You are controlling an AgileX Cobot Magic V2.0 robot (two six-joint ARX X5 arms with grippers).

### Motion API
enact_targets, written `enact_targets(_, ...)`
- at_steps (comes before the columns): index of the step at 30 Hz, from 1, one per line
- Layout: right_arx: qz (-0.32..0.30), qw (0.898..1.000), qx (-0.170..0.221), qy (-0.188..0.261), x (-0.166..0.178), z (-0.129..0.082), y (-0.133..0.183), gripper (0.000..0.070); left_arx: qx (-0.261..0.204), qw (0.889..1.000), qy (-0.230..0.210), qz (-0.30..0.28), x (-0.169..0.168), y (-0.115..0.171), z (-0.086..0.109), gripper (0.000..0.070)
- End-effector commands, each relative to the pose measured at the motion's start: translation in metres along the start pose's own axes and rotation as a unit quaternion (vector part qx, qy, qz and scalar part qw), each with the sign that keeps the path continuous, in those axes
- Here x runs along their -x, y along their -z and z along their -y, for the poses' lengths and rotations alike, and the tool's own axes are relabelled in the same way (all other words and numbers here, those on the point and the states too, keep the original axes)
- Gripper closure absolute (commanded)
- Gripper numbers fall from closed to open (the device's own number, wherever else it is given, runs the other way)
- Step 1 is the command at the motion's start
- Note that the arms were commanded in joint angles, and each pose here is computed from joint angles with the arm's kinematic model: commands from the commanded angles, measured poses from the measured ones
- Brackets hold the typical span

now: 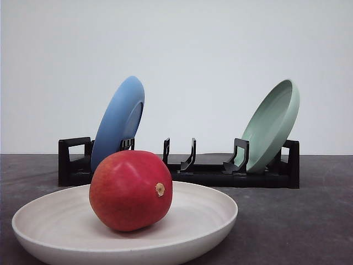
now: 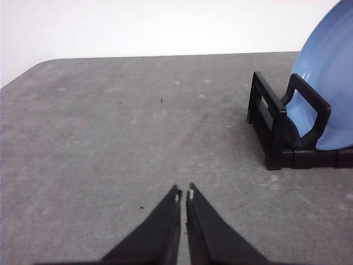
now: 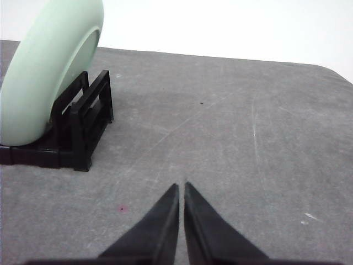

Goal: Place pomegranate in white plate

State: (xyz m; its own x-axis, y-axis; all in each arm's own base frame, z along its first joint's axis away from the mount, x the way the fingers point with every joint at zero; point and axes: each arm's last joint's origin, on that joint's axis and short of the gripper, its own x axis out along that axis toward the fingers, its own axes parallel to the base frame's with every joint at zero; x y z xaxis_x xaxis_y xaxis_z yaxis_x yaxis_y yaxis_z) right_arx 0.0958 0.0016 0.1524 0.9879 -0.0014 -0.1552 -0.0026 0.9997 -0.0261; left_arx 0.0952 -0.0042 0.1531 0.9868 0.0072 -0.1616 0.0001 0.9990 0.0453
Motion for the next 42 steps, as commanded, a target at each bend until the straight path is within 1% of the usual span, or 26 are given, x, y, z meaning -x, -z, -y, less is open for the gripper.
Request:
enact_targets(1,0.003,1.0,0.002,0.001,-0.0004,0.0002,0.0003,0.069,-0.005,1.0,0.002,-0.007,-0.0009,0.0035,0.0002,0.07)
enact_targets(42,0.003,1.0,0.002,0.001,-0.0004,0.0002,0.0003,0.069,-0.005,1.0,0.002,-0.007,-0.0009,0.0035,0.0002,0.07)
